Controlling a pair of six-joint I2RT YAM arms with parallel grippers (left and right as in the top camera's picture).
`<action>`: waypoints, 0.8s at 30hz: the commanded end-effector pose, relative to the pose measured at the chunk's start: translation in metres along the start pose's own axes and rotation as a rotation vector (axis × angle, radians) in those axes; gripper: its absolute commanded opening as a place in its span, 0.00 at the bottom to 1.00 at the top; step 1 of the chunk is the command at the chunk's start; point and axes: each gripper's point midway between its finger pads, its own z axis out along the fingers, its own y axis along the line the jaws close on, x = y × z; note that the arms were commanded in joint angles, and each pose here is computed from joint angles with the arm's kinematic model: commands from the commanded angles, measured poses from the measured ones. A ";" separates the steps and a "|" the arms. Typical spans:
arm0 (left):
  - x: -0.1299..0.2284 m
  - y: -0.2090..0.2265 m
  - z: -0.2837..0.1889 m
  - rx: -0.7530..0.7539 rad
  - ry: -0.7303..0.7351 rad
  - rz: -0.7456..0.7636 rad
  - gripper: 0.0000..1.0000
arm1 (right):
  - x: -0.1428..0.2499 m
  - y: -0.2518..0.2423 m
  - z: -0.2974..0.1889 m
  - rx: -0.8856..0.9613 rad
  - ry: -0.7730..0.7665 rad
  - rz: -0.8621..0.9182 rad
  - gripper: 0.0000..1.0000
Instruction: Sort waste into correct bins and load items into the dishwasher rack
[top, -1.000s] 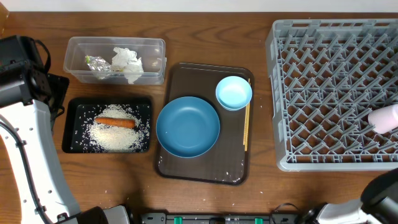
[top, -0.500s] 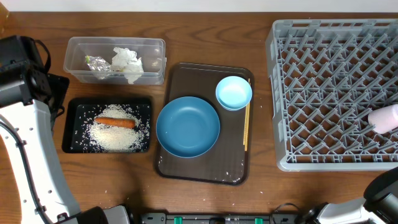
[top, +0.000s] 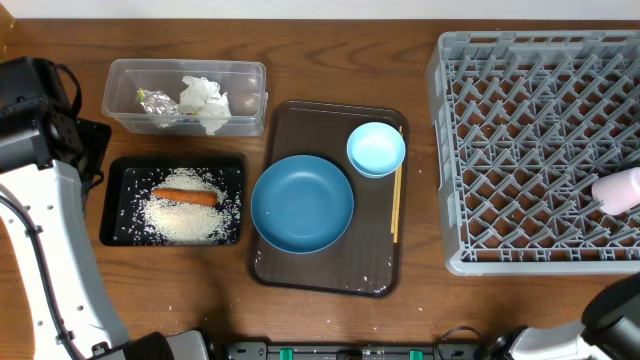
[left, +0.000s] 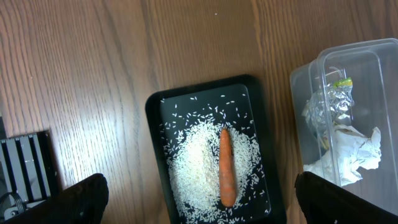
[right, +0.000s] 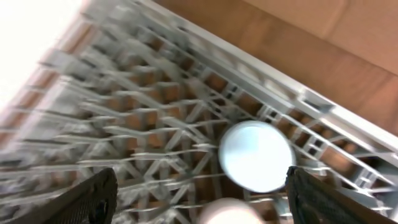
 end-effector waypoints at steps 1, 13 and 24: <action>0.000 0.003 0.002 -0.014 0.000 -0.014 0.98 | -0.013 0.062 -0.060 -0.240 -0.077 -0.033 0.84; 0.000 0.003 0.002 -0.014 0.000 -0.014 0.98 | 0.121 0.255 -0.158 -0.760 0.089 -0.526 0.82; 0.000 0.003 0.002 -0.014 0.000 -0.014 0.98 | 0.309 0.339 -0.137 -0.680 0.331 -0.839 0.68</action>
